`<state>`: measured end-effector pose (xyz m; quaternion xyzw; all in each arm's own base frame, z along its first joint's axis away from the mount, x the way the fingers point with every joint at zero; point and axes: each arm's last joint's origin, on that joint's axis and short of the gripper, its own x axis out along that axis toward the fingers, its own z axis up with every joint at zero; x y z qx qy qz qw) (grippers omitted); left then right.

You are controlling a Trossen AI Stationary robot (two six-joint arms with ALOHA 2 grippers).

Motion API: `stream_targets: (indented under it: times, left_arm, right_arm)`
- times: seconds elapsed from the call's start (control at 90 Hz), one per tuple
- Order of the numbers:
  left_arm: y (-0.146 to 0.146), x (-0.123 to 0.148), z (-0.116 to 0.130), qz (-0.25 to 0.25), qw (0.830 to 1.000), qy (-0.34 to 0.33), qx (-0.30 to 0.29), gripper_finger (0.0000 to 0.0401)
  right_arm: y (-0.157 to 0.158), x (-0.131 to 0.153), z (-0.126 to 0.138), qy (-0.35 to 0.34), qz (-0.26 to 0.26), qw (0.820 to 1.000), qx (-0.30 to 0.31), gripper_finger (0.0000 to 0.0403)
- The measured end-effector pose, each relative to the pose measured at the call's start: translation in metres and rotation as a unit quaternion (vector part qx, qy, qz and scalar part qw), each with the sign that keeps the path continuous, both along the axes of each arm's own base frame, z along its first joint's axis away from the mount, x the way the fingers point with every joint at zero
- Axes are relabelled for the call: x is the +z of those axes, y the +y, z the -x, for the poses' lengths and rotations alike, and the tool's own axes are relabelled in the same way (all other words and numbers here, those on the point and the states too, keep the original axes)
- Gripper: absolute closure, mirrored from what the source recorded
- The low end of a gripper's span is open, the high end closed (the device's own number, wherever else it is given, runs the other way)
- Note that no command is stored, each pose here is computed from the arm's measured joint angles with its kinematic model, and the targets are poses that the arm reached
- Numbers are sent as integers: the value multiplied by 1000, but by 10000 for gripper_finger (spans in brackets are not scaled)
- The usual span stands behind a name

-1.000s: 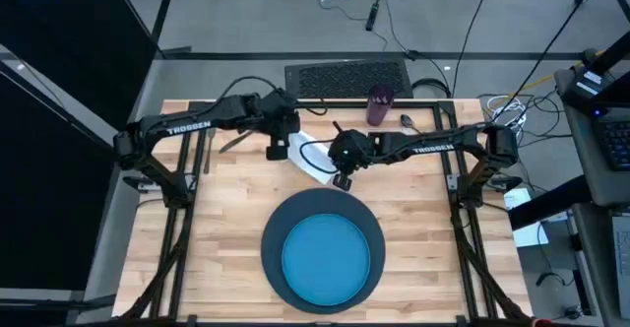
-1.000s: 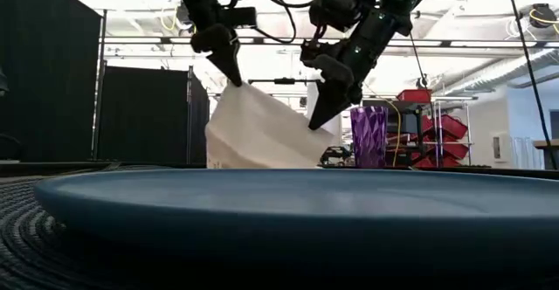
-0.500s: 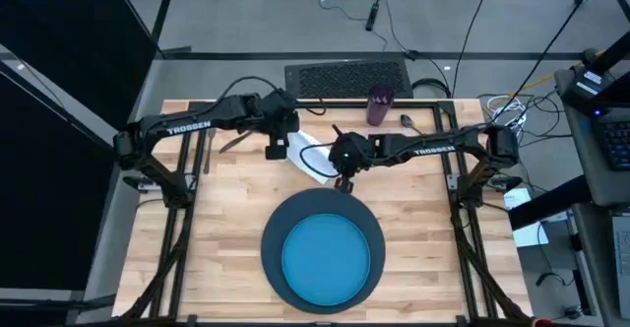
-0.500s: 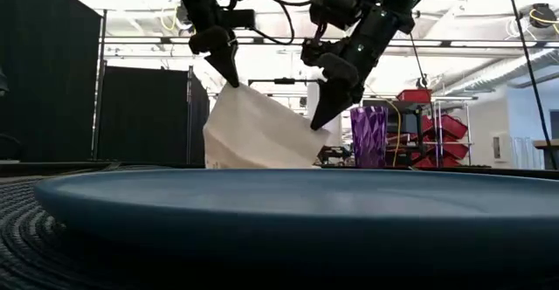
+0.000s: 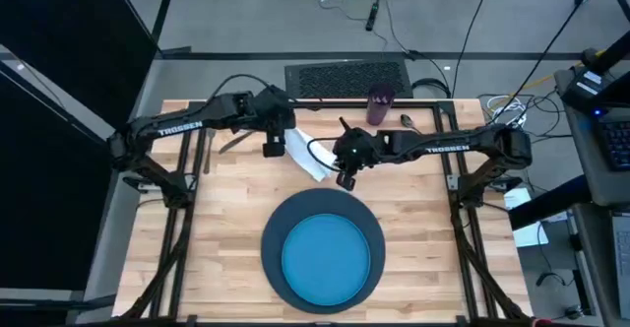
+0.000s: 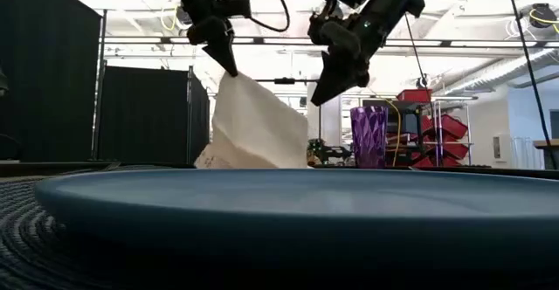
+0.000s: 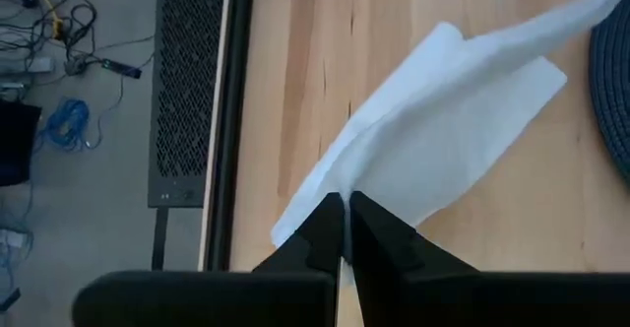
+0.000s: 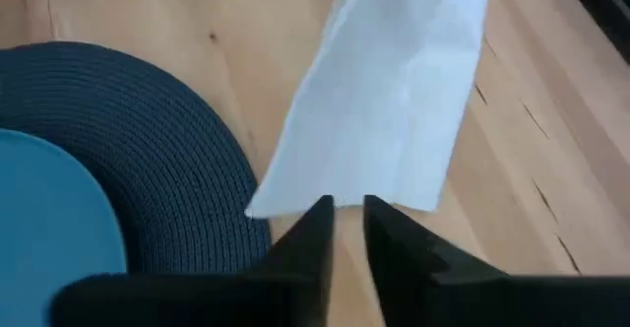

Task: Set table place
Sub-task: Fold the white table napkin

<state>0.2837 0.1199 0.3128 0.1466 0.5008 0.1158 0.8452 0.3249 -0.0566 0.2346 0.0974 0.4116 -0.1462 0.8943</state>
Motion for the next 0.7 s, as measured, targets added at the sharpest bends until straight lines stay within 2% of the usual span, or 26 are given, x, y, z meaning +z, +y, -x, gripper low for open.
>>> stream_targets:
  times: [0.156,0.333,0.467,0.7]
  left_arm:
    - [0,0,0,1,1000,1,0,401]
    - [0,0,0,0,1000,0,0,401]
    - [0,0,0,0,1000,-1,0,401]
    - [0,0,0,1,1000,-1,-1,401]
  right_arm:
    - [-1,0,-1,-9,-16,1000,-19,229]
    - [1,2,-10,-55,-59,997,13,159]
    - [3,-9,-15,-42,-70,997,19,141]
    - [7,-24,-26,-37,-71,996,26,143]
